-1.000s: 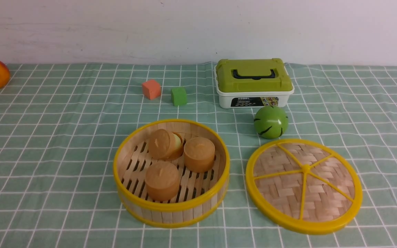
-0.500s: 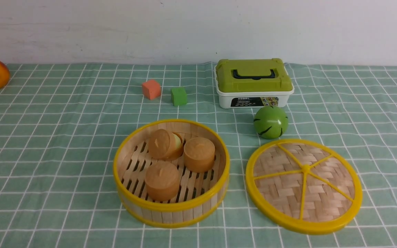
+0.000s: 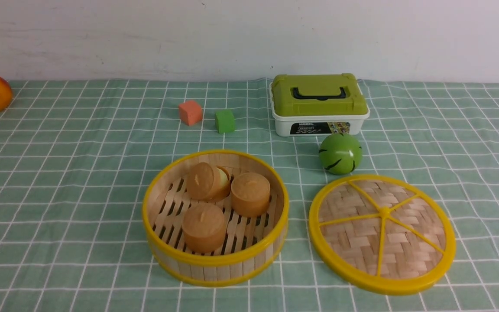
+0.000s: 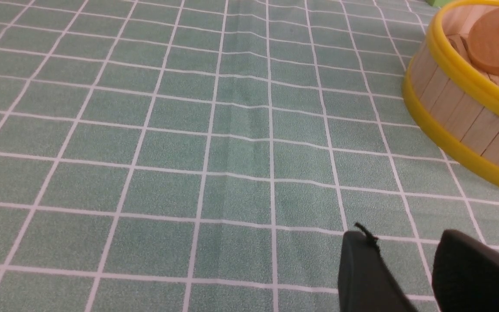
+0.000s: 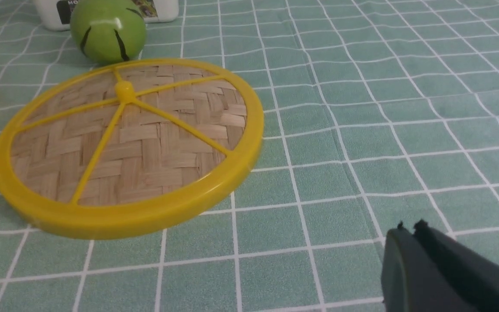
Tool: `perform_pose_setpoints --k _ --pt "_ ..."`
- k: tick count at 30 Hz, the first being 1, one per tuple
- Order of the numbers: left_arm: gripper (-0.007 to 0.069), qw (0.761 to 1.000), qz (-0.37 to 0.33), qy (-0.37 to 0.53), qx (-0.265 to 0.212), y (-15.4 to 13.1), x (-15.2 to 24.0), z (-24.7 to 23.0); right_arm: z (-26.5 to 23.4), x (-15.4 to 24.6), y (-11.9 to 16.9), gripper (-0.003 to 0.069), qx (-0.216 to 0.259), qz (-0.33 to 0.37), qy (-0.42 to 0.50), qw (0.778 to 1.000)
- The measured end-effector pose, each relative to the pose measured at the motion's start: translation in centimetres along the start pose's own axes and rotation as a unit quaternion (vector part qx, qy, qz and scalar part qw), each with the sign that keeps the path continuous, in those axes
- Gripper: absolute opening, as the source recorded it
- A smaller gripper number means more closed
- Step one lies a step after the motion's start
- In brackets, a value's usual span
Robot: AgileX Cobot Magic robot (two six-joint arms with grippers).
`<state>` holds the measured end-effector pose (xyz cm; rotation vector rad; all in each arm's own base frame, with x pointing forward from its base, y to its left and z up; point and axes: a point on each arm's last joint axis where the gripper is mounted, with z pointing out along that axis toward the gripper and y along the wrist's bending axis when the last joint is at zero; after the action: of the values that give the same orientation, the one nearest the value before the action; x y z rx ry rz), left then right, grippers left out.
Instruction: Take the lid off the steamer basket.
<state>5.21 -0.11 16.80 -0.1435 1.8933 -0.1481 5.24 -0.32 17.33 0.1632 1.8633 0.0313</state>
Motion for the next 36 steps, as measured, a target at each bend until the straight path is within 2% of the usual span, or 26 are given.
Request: perform_pose_setpoints --k 36 --pt "0.0239 1.000 0.000 0.000 0.000 0.00 0.00 0.00 -0.01 0.02 -0.01 0.0046 0.001 -0.002 0.002 1.000"
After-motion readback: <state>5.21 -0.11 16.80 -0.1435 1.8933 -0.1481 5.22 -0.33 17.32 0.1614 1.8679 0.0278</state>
